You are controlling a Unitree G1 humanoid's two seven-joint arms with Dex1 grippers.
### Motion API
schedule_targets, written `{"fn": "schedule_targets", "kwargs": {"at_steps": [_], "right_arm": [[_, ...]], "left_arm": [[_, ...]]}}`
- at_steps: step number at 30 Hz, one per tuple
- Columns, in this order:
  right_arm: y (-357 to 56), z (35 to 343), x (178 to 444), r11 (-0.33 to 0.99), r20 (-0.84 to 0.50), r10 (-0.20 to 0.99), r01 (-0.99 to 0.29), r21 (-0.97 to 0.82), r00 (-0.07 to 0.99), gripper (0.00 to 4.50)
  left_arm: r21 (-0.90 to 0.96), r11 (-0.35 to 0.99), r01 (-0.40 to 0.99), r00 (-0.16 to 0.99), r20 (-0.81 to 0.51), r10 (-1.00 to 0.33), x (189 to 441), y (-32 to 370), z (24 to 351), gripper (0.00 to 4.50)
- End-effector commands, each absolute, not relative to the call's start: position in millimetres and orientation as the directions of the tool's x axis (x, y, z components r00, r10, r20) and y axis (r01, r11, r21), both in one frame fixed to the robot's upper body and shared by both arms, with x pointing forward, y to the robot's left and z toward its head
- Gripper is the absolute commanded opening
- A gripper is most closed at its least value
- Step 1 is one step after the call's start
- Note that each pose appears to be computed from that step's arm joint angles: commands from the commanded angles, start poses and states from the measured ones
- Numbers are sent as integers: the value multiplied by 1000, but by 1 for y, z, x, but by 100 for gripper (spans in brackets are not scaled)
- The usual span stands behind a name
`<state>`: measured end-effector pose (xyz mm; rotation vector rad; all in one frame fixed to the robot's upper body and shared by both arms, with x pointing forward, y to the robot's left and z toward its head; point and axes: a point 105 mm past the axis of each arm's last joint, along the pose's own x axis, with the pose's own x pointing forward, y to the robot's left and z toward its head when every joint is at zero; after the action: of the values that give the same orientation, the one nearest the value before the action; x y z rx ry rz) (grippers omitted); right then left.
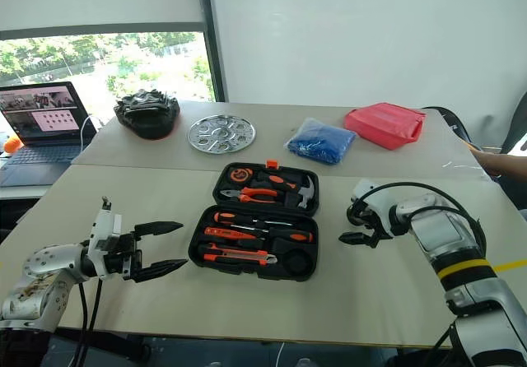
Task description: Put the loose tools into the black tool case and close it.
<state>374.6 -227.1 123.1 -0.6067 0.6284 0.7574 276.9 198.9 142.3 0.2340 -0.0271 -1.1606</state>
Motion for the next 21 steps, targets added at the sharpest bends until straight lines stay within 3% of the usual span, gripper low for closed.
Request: {"fn": "schedule_targets", "kwargs": {"at_steps": [1,11,17,21], "right_arm": [[-230,125,377,561,-699,425,-773,-295,575,358],[-222,150,363,476,-638,539,-824,-308,550,12],[-174,197,328,330,-582,694,-906,-267,424,5],[-124,192,300,199,-593,753,-958,-207,285,5]], "left_arm": [[224,380,898,406,-83,-910,275,197,148,450],[227,377,898,403,-83,-911,276,195,148,450],[218,360,907,386,-94,-918,270,195,147,450],[213,338,917,367,-111,-924,268,195,146,450]]}}
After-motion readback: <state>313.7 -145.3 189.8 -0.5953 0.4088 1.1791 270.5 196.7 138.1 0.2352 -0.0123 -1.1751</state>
